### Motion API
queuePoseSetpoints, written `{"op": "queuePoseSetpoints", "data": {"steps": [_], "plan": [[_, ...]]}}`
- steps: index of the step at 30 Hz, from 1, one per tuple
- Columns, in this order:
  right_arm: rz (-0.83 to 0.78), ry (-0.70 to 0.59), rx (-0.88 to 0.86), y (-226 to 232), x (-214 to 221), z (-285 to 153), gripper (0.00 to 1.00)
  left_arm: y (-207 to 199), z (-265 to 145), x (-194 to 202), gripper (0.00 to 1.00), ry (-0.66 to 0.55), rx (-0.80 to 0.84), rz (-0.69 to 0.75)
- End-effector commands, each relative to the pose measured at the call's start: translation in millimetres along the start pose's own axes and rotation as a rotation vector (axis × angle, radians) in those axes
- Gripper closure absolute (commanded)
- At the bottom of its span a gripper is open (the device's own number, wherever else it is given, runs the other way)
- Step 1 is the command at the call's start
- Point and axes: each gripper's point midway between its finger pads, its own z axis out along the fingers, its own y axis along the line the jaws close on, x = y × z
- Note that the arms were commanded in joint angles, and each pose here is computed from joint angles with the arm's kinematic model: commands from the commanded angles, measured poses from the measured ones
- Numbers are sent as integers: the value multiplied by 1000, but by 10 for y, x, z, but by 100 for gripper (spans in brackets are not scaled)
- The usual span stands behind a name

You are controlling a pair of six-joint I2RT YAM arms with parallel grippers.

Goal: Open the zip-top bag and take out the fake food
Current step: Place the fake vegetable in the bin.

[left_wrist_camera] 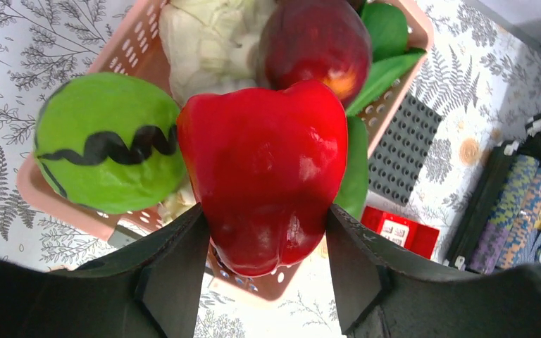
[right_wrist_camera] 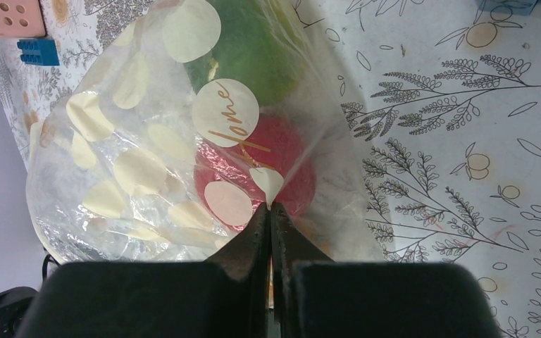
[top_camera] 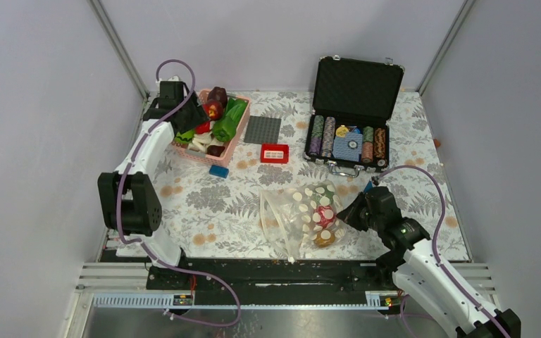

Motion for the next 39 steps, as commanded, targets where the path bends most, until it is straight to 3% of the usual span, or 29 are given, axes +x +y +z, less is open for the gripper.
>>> {"op": "queuePoseSetpoints", "data": {"steps": [1,17,20,33,39], "plan": [[-12,-9,-5,3,-24,23,100,-81,51,-299,48,-62,25,-64],[-19,-9,-2,-10,-20,29,100,-74,271,-464,47,-91,-3,-165],[-20,-5,2,-19,-14,34,100,-63,293,-457,41,-88,-6,-161],[-15,0,-1,-16,-1,34,100,52,461,-385,38,-48,-40,-156],[-18,-1,-6,-1,-8,27,100,51,509,-329,22,-22,-25,-165]]}}
